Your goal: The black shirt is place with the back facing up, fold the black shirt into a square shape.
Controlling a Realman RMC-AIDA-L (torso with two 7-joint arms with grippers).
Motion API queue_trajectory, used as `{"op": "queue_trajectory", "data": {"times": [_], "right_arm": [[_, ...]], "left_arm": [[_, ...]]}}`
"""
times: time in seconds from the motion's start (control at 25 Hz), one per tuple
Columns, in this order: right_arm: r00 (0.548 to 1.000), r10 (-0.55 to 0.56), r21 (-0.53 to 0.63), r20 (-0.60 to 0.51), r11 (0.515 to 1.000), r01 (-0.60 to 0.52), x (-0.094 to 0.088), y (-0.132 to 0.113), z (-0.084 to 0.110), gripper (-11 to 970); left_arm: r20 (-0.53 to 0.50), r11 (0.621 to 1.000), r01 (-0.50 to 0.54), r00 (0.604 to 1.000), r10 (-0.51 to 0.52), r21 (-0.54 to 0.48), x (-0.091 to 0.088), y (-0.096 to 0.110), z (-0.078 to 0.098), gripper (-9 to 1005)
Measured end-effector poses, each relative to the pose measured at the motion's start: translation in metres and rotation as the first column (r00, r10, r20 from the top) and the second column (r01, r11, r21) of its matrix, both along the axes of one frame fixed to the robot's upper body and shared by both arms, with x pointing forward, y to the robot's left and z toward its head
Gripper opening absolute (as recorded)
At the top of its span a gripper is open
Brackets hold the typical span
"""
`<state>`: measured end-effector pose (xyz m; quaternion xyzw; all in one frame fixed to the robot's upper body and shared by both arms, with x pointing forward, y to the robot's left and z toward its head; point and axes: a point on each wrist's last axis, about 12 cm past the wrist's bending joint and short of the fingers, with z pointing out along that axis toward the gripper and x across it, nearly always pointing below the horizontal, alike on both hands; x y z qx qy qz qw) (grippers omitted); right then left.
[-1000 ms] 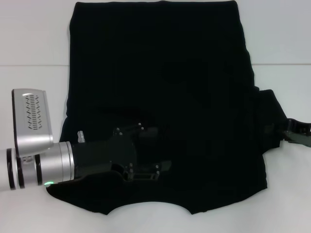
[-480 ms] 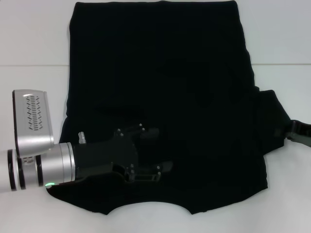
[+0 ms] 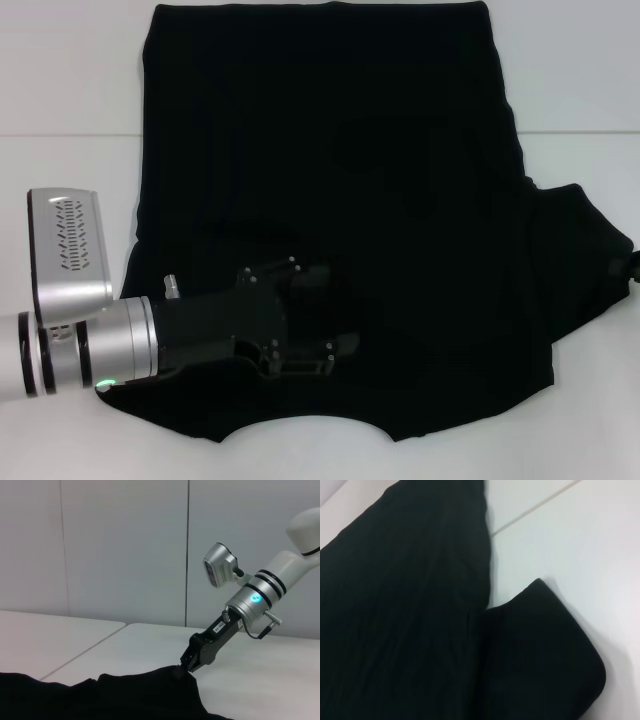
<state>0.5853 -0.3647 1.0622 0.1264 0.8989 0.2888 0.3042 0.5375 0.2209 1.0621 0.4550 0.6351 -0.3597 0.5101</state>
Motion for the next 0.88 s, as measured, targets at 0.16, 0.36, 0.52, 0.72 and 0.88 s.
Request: {"op": "queue_trajectory", "data": {"times": [0.16, 0.36, 0.52, 0.72, 0.88], "right_arm": [[1.000, -0.013, -0.007, 0.017, 1.000, 0.014, -0.001, -0.005, 0.000, 12], [0.999, -0.029, -0.028, 0.038, 0.999, 0.030, 0.000, -0.009, 0.000, 11], [0.998, -0.043, -0.056, 0.052, 0.997, 0.046, 0.002, -0.012, 0.000, 11], [0.997, -0.034, -0.080, 0.068, 0.996, 0.039, 0.004, -0.009, -0.001, 11], [0.996, -0.027, -0.098, 0.080, 0.995, 0.035, 0.006, -0.008, -0.001, 14]], "left_arm": [[-0.002, 1.000, 0.001, 1.000, -0.001, -0.001, 0.000, 0.000, 0.000, 875], [-0.012, 1.000, 0.000, 1.000, 0.000, -0.005, 0.000, 0.000, 0.000, 875], [-0.013, 1.000, 0.002, 1.000, -0.002, -0.008, 0.000, 0.000, 0.001, 875], [-0.013, 1.000, 0.003, 1.000, -0.003, -0.008, 0.000, 0.000, 0.001, 874], [-0.011, 1.000, 0.003, 1.000, -0.003, -0.007, 0.001, -0.001, 0.001, 874]]}}
